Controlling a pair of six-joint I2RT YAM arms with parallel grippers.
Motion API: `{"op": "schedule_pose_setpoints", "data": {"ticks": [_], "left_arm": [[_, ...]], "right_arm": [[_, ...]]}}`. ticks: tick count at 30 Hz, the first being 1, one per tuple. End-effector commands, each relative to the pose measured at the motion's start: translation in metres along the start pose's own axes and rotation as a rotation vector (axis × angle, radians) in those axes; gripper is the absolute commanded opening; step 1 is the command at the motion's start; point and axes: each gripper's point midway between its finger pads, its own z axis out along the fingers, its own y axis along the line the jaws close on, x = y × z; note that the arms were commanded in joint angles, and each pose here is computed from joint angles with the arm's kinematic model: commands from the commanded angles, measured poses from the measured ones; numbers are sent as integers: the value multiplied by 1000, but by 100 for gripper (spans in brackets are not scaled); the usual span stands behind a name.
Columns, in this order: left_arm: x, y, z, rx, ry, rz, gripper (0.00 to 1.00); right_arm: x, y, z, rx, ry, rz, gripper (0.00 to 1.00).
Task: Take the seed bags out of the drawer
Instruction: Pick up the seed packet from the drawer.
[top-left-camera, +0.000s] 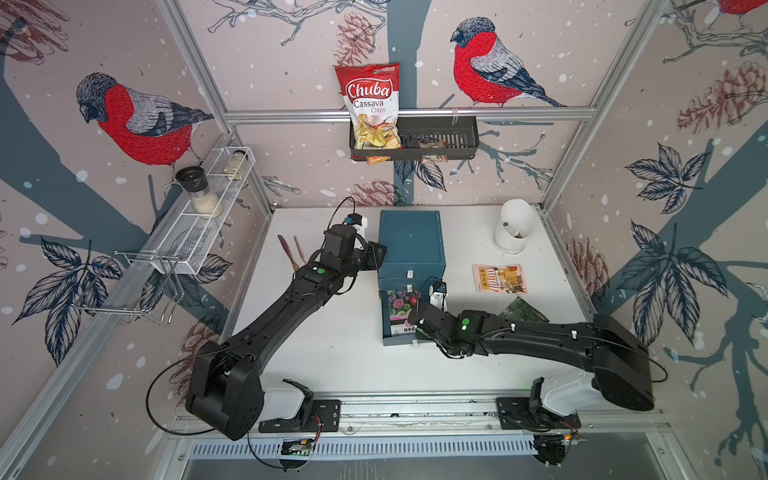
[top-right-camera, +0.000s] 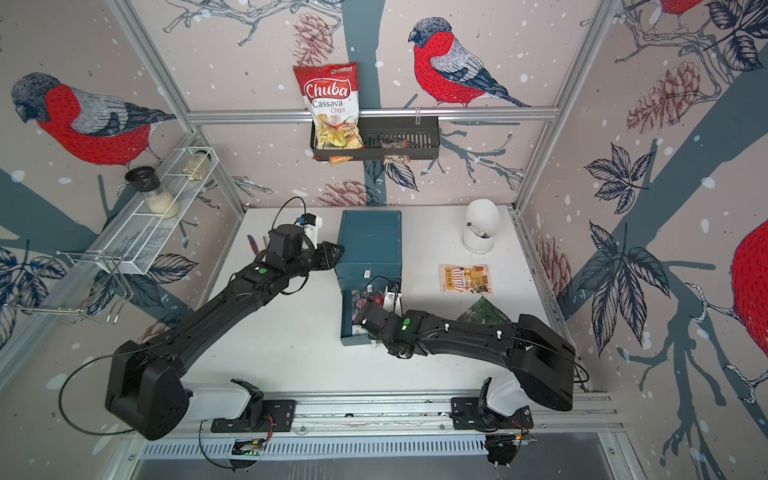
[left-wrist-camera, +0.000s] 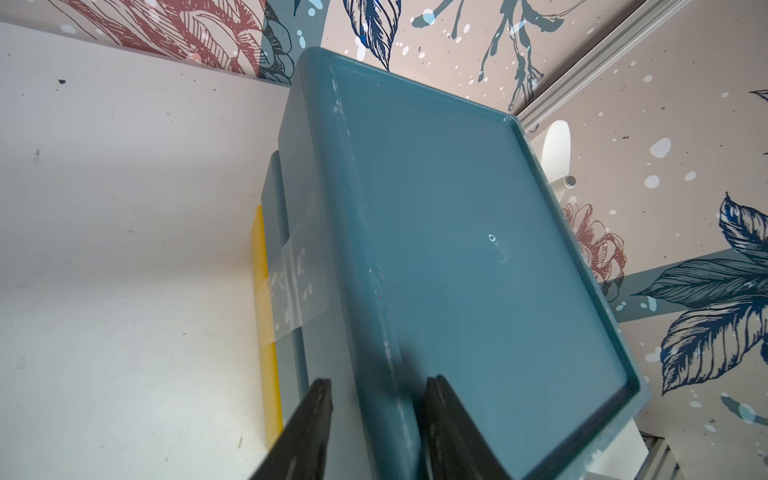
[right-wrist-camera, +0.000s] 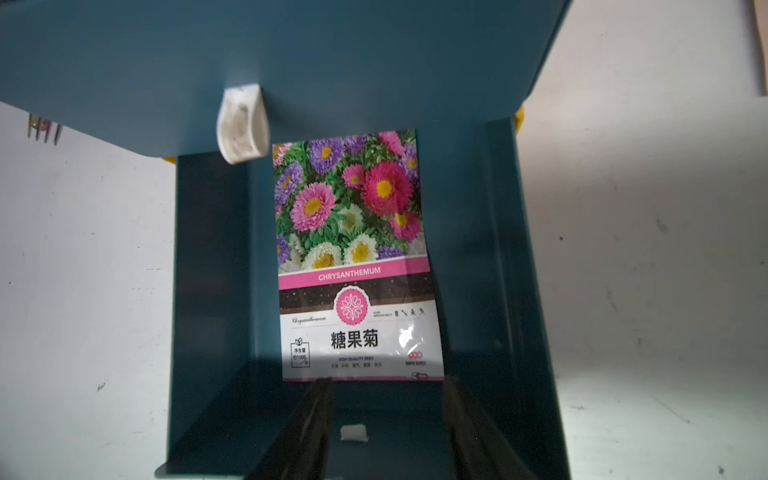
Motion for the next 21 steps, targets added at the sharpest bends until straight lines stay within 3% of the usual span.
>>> {"op": "schedule_pose_setpoints", "data": {"ticks": [1, 9, 21], "left_arm": [[40, 9, -3, -20, 157, -63, 44], [55, 3, -5, 21, 171, -134, 45], [69, 7, -7, 26, 149, -261, 43]], "right_arm": [[4, 3, 9, -32, 19, 45, 56], [-2, 6, 23, -90, 43, 115, 59], [17, 0, 33, 2, 104, 99, 58]]}}
